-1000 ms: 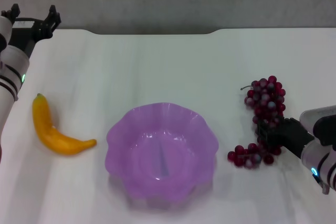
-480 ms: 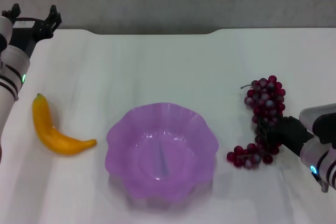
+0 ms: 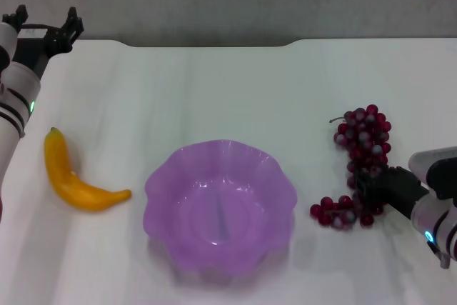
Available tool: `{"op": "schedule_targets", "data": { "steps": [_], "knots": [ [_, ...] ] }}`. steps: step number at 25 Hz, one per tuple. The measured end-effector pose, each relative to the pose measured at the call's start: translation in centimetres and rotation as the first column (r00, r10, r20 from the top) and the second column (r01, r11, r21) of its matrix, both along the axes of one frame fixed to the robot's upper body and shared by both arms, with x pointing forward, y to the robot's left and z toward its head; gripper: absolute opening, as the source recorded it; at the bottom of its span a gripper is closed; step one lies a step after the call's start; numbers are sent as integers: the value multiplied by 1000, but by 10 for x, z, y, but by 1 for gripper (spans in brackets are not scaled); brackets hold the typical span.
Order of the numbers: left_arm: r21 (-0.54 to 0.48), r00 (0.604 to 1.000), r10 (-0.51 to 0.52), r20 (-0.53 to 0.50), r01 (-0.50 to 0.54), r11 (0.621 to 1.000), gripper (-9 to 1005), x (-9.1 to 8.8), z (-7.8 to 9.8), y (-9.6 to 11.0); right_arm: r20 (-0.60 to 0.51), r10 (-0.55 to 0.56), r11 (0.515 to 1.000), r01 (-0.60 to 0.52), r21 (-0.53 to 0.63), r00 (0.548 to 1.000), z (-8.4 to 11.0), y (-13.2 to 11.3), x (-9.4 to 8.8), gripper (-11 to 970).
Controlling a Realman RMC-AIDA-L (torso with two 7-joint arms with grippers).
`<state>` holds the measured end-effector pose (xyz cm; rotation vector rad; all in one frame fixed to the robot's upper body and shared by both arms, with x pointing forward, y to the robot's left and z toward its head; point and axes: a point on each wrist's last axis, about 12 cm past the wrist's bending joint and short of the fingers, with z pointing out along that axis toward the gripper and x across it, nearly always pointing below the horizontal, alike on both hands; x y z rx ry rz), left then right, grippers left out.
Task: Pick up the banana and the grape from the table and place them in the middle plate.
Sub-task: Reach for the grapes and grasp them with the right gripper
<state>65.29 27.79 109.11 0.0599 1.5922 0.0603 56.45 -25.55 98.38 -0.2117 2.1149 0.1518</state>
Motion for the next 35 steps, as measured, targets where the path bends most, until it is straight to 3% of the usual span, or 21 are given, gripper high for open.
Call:
{"op": "schedule_targets", "data": {
  "steps": [7, 21, 35],
  "knots": [
    [1, 1000, -2, 0, 2, 1000, 902, 0, 0, -1, -50, -4, 1000, 4, -17, 999, -5, -1, -3, 488],
    [1, 1000, -1, -2, 1, 1000, 902, 0, -1, -1, -45, 8, 999, -9, -34, 999, -6, -3, -5, 489],
    [1, 1000, -1, -3, 1, 1000, 902, -1, -1, 0, 36, 43, 996, -40, -78, 998, -5, -8, -11, 488]
  ]
}}
